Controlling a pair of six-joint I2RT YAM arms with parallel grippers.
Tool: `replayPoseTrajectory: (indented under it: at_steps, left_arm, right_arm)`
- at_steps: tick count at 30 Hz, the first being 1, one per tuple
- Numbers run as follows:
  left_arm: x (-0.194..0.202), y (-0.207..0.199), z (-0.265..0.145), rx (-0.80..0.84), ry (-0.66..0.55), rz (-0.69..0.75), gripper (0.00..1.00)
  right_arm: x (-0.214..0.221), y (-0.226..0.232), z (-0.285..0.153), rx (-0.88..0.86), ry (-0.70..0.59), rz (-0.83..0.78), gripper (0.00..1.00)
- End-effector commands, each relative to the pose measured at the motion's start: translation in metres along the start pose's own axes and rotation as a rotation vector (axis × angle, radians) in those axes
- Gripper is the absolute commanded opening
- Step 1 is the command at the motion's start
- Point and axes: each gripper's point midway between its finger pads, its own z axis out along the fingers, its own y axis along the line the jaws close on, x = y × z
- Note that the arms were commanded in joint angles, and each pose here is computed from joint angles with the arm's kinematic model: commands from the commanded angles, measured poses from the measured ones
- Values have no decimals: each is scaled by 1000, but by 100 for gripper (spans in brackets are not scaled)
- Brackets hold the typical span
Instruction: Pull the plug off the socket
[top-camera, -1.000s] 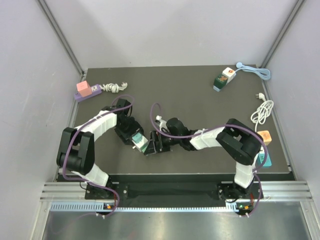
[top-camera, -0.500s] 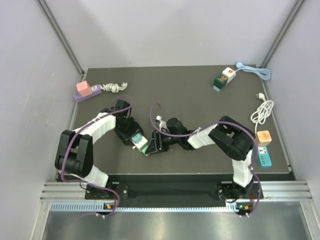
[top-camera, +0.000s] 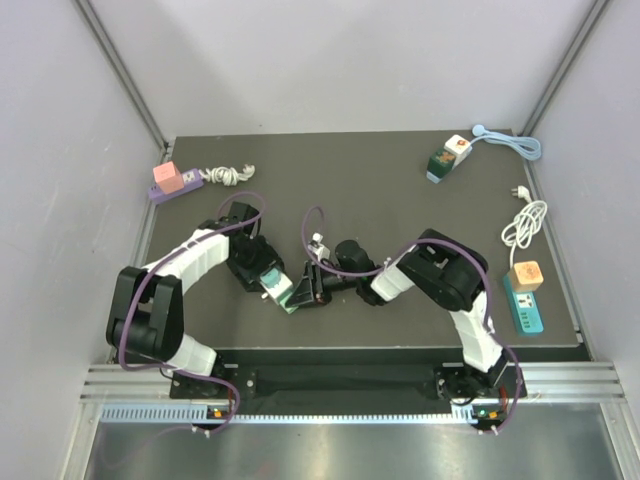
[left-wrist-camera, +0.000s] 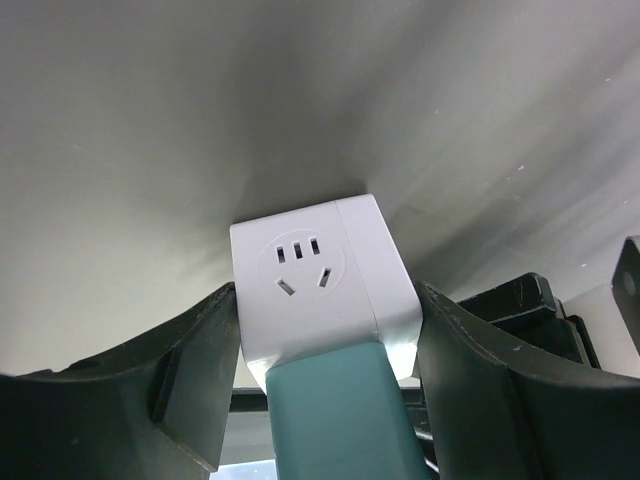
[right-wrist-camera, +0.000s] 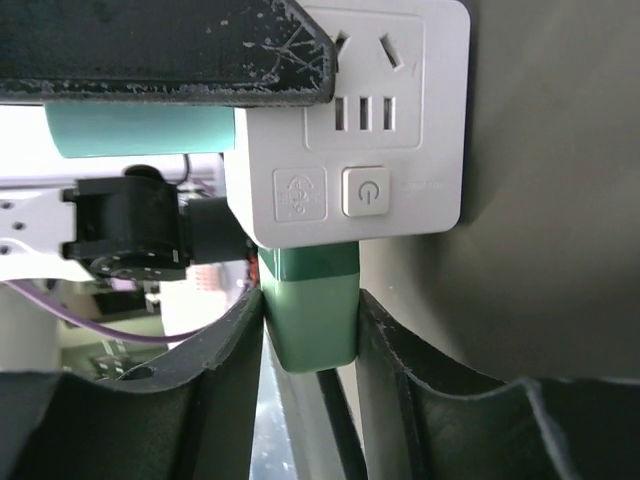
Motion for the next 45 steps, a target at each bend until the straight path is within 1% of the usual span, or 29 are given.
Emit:
replayPoseTrajectory:
  at_steps: [1,4,9,13,18,24,28,32,36,45]
  left_arm:
    - [-2,11,4,-51,-27,-3,0]
    - [-3,13,5,-60,-29,-13,0]
    - [-7,15,8,-72,-47,-26,0]
    - [-9,11,11,-62,-51,-33,0]
    - [-14,8,10,-57,-67,-31,0]
    - [-16,11,10,-67,-85,-37,0]
    - [-17,12,9,-75,-96,-34,0]
    - [-18,13,11,-78,-101,-44,0]
    - [-15,16,15,-81,-88,-49,0]
    - [-22,16,15,-85,-118,-45,0]
  right_arm:
    - [-14,36,-3,-167,-68,-68,0]
    - [-8,34,-8,-181,-76,-59,0]
    - [11,24,-18,-154,-57,-53,0]
    - [29,9,-27,-113,-48,-68,0]
    - [48,1,-32,-123,-43,-50,0]
    - [58,6,-30,-158,-32,-25,0]
    - [65,8,-31,-147,-32,-27,0]
    - [68,1,-37,-101,-49,-28,0]
    - [70,3,-41,-118,-62,-18,0]
    - [82,3,-57,-121,-83,-13,0]
